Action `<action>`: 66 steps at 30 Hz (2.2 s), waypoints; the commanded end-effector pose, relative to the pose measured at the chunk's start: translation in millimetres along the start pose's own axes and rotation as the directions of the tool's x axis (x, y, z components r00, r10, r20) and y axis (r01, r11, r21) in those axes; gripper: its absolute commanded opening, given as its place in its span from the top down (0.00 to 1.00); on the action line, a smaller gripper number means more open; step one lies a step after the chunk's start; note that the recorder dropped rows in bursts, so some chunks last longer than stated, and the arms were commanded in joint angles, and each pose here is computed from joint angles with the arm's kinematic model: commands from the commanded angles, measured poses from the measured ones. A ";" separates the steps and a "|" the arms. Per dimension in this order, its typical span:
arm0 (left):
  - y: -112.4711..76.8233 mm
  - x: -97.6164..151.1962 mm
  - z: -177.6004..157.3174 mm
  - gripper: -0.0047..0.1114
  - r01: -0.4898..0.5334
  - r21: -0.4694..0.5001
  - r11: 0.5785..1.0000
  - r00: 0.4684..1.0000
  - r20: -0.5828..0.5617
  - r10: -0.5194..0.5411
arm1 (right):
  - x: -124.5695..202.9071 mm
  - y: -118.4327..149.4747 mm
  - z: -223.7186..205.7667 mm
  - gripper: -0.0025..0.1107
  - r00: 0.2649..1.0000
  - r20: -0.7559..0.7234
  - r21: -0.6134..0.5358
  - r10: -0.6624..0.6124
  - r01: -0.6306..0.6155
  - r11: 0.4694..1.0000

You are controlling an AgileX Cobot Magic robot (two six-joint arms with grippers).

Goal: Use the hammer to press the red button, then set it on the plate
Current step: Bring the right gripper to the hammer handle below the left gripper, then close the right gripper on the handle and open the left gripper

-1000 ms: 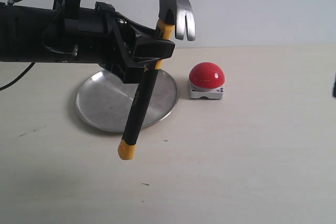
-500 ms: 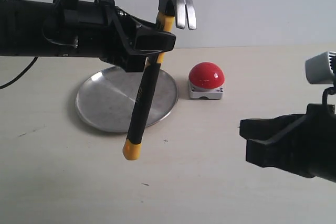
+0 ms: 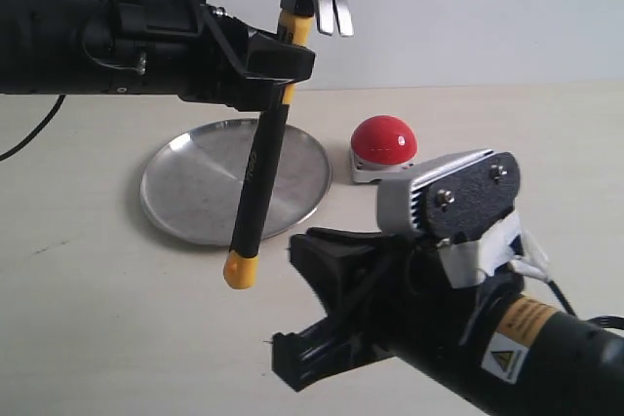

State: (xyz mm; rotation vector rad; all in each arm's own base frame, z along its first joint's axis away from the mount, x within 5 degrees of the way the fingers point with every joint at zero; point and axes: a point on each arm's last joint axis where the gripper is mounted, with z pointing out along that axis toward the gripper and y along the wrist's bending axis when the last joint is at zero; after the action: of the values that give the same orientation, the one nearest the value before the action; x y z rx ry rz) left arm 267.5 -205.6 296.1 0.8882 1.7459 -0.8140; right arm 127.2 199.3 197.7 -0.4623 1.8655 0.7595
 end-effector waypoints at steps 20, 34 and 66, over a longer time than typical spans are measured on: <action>0.3 -11.1 -4.6 0.96 0.091 -0.015 0.996 0.995 0.049 -0.090 | 3.9 8.1 89.2 0.30 0.992 0.093 0.229 -0.085 0.061 0.971; -2.0 -11.6 -4.6 0.96 0.097 0.010 0.995 0.994 0.052 -0.097 | 9.1 6.4 110.9 0.62 0.995 0.095 0.320 0.024 -0.053 0.946; -5.3 -15.4 -9.2 0.25 0.106 0.021 0.994 0.993 0.058 -0.107 | -14.3 1.2 94.5 0.98 0.990 0.140 0.420 0.020 -0.078 0.904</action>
State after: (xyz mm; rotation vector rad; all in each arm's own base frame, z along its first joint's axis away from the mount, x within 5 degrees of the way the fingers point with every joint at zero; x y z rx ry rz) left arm 266.4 -205.0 305.3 0.7754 1.7767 -0.9063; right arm 192.7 269.9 171.0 -0.0750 1.9273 0.4576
